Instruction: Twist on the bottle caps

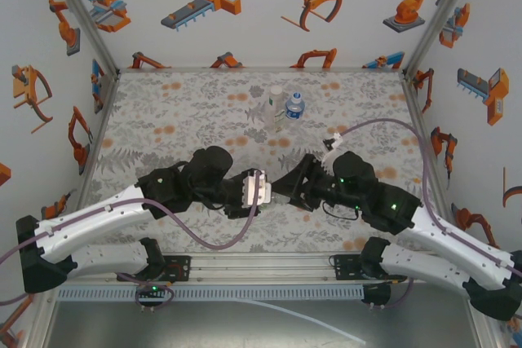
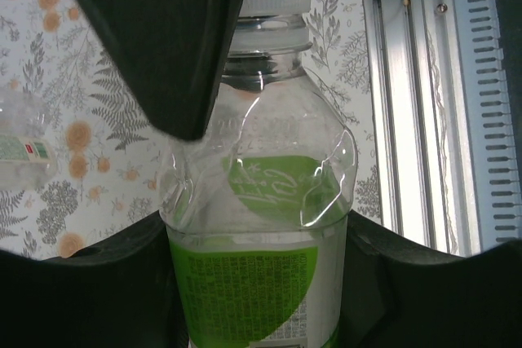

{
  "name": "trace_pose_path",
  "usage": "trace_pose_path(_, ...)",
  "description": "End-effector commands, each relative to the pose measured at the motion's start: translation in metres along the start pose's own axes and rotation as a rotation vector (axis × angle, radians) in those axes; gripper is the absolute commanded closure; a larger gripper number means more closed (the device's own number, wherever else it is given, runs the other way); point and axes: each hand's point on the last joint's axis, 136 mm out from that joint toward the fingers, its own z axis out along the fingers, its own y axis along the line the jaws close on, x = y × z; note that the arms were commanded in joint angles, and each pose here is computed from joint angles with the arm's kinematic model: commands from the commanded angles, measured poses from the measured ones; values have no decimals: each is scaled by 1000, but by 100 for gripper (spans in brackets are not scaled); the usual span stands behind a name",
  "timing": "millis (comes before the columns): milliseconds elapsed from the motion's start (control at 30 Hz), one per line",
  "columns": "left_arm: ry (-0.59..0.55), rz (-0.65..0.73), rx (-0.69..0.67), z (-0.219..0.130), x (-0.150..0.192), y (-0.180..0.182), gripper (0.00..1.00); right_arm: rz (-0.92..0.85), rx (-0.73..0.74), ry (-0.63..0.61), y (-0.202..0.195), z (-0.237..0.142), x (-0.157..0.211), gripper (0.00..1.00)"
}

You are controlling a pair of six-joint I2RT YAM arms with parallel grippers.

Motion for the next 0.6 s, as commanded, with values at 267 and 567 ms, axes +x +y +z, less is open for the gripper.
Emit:
trace_pose_path(267,-66,5,26,-8,-14,-7,100,-698,-115,-170,67,-58,-24,31)
trace_pose_path(567,-90,-21,78,-15,-19,-17,100,-1527,-429,-32,95,-89,39,42)
